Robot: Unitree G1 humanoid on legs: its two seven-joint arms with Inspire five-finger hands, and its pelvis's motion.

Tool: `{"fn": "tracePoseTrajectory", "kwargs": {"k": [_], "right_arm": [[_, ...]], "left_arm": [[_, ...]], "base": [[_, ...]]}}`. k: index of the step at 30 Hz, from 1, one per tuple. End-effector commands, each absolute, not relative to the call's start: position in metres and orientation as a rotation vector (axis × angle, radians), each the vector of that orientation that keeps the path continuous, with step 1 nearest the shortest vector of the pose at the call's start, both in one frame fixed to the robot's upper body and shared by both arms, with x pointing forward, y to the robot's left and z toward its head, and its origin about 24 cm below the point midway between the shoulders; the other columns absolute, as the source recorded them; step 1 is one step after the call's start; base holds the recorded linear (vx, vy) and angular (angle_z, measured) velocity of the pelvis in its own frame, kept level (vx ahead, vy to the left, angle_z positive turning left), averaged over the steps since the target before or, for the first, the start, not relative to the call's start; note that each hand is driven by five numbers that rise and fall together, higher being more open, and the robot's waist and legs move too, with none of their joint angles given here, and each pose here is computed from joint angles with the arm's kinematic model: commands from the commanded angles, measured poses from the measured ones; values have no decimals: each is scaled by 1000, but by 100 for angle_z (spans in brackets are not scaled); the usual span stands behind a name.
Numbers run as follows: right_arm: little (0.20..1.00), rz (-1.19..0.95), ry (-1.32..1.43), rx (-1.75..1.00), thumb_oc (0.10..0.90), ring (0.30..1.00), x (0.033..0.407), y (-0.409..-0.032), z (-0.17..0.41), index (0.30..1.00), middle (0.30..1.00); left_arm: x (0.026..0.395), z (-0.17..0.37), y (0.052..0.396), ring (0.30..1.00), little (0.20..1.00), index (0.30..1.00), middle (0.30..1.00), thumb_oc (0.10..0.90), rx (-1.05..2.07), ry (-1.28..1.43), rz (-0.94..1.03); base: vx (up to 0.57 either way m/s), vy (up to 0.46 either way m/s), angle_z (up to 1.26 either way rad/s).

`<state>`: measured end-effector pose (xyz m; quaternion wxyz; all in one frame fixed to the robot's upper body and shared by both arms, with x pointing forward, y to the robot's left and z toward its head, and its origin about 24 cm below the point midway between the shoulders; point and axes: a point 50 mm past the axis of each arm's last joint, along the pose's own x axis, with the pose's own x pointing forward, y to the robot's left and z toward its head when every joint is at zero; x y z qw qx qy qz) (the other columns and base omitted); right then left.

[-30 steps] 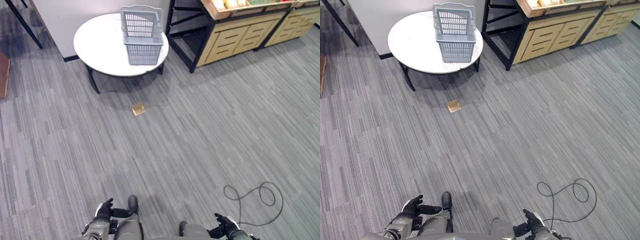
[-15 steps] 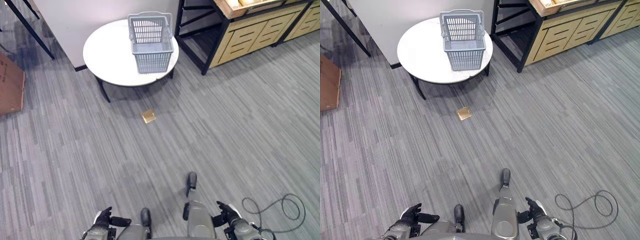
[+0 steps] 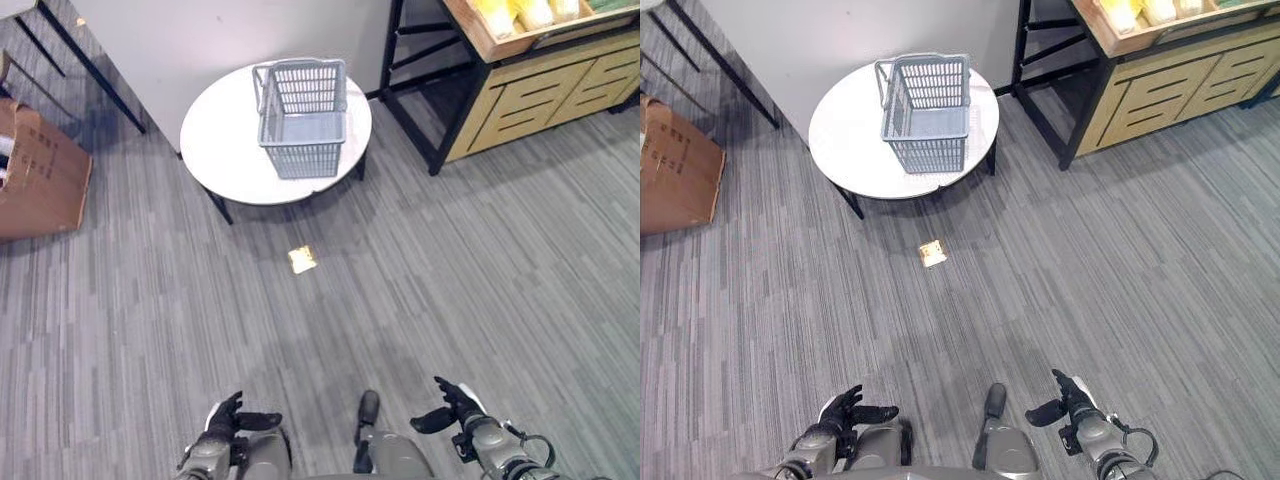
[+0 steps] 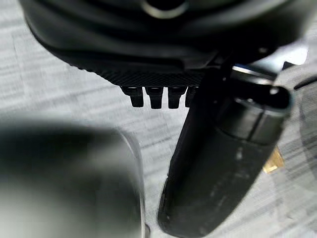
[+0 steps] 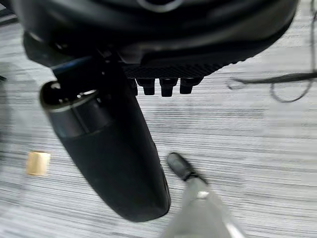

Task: Get the vegetables into the basket

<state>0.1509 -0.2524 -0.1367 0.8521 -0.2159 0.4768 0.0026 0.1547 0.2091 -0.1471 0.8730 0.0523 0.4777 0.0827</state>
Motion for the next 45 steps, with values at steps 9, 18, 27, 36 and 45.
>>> {"fn": "tracePoseTrajectory", "kwargs": {"k": [9,18,27,36,45], "right_arm": [[1000,-31,1062,-415,900,1000,125,-256,-145,1000,1000],[1000,49,1020,-416,900,1000,139,-235,-145,1000,1000],[1000,31,983,-404,900,1000,149,-234,-141,1000,1000],[1000,71,999,-436,900,1000,146,-241,-140,1000,1000],[1000,-9,1027,-421,900,1000,137,-260,-139,1000,1000]], "left_arm": [[110,-160,219,1000,1000,1000,1000,900,171,1121,187],[117,-155,233,1000,1000,1000,1000,900,209,1110,188],[117,-157,228,1000,1000,1000,1000,900,199,1116,173],[99,-163,224,1000,1000,1000,1000,900,161,1187,187],[114,-160,217,1000,1000,1000,1000,900,143,1131,186]], "base": [[299,205,-46],[217,323,-12],[235,28,5],[346,-254,24],[223,-244,21]]}}
